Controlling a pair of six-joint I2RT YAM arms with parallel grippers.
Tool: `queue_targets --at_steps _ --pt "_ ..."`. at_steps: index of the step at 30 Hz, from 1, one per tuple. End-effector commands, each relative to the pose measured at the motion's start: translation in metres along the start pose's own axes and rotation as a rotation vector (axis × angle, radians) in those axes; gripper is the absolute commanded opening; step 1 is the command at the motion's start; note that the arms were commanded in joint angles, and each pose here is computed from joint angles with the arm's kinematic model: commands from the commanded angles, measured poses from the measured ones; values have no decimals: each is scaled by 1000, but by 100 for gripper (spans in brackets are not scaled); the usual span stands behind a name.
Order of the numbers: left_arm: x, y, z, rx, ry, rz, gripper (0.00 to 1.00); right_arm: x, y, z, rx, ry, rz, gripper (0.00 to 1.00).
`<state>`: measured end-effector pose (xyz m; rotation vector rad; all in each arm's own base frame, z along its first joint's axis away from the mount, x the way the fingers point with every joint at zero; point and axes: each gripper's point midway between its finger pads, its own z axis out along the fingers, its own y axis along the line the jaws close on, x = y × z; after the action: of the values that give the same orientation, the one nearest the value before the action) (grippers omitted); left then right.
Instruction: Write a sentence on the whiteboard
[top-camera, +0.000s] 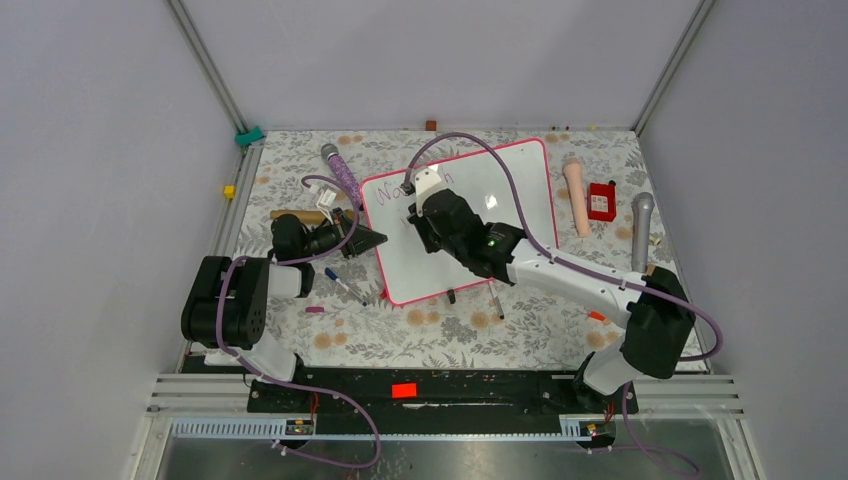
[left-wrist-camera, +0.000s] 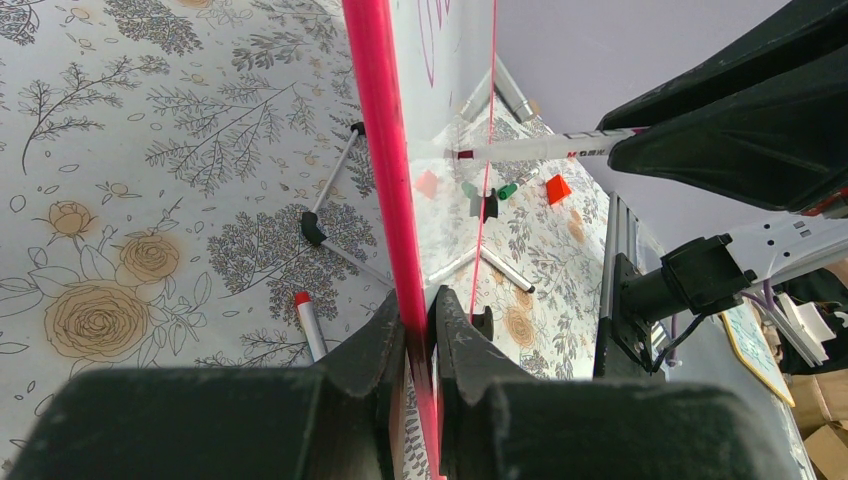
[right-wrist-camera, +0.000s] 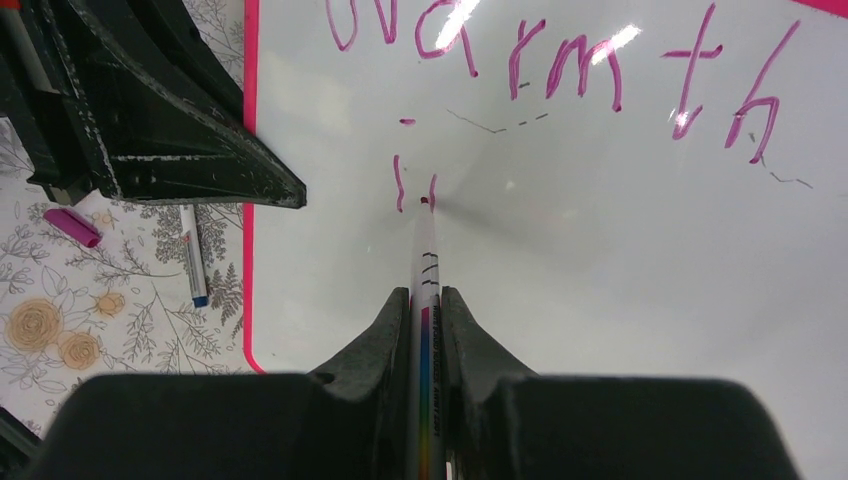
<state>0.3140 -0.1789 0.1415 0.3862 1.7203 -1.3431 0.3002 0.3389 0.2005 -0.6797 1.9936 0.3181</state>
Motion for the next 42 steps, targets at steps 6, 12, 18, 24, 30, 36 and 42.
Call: queue_targets --at_steps 6,12,18,24,30,36,42 --pt "-13 18 -1 -68 -67 143 0 -28 -14 9 44 -48 22 0" --pt "-14 18 -1 -67 -67 142 0 -34 -20 10 53 -58 30 0" --pt "-14 18 -1 -66 -67 143 0 -30 -27 8 69 -48 35 0" --pt "-13 18 -1 -67 -66 142 0 -26 -33 3 80 -43 37 0" --pt "-13 18 -1 -67 -67 142 0 -22 -40 -2 97 -36 31 0" --pt "-13 18 -2 -67 -67 142 0 -15 -39 -4 80 -17 32 0" --pt "-13 18 -1 -67 -66 142 0 -1 -31 -6 34 15 48 0"
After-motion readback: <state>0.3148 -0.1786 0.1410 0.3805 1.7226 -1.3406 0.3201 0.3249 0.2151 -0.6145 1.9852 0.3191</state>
